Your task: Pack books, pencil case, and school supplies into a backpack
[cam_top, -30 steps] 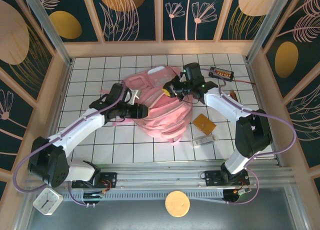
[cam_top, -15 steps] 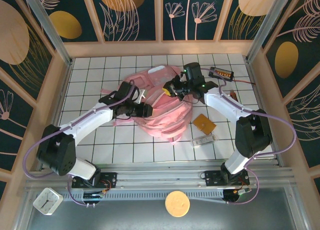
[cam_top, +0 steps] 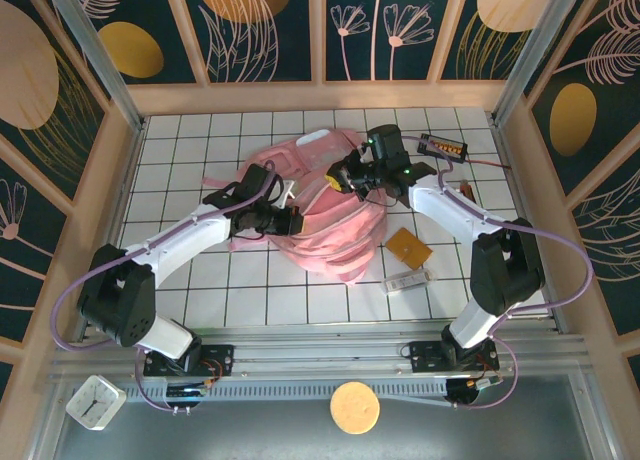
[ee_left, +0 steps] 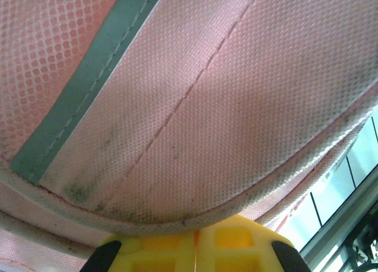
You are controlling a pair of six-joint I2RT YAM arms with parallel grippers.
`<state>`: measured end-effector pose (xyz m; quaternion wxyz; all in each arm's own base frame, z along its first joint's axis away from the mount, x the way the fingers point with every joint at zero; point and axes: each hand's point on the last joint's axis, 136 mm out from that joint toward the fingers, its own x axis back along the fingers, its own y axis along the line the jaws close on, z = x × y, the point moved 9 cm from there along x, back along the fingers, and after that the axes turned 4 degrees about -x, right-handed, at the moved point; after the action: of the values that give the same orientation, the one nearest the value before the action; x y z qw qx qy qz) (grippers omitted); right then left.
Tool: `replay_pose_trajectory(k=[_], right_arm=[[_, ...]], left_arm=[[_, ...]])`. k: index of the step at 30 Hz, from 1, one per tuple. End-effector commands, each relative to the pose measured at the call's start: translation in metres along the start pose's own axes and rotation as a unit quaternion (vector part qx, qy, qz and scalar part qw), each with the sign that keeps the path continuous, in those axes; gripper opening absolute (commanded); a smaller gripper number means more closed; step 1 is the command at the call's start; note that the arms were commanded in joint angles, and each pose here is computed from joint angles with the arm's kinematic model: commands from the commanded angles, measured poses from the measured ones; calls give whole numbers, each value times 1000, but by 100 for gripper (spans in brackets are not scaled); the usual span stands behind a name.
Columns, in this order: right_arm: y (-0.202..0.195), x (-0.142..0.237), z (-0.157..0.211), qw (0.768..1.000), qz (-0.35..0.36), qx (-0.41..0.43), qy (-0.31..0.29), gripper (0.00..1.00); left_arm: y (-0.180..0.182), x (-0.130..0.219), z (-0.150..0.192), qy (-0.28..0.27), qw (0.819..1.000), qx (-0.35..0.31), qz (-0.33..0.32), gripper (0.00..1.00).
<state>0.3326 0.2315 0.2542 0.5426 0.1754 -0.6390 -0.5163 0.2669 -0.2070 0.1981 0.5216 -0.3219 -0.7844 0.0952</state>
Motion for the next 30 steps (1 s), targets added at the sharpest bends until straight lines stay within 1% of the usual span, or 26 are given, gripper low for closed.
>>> replay_pose_trajectory(k=[1,5,11,14,16,21,24,27,30], right_arm=[[22,7,2,998,-49,37,1,0],[19,13,-2,998,-45,37,-10,0],[13,21,-9,998,-40,38,-24,0],[12,23,-11,998,-38,39,-26,0],[12,23,-10,998,-38,43,-22,0],[11,28,-6,998,-31,52,-20,0],[9,31,-5,998,-25,57,-20,0],[8,35,-4,998,-26,58,-22,0],[8,37,-5,998,-27,61,-21,0]], left_arm=[[-3,1,-4,-15,1000,-24,3,0],[4,9,7,3,999,-38,-38,0],[20,25,29,27,991,-50,-120,0],[30,33,30,18,988,-37,-148,0],[42,35,35,19,984,-18,-175,0],[76,44,23,-2,973,31,-230,0],[84,45,8,-15,969,27,-246,0],[94,40,0,-11,963,21,-269,0],[102,34,-8,-12,961,21,-277,0]])
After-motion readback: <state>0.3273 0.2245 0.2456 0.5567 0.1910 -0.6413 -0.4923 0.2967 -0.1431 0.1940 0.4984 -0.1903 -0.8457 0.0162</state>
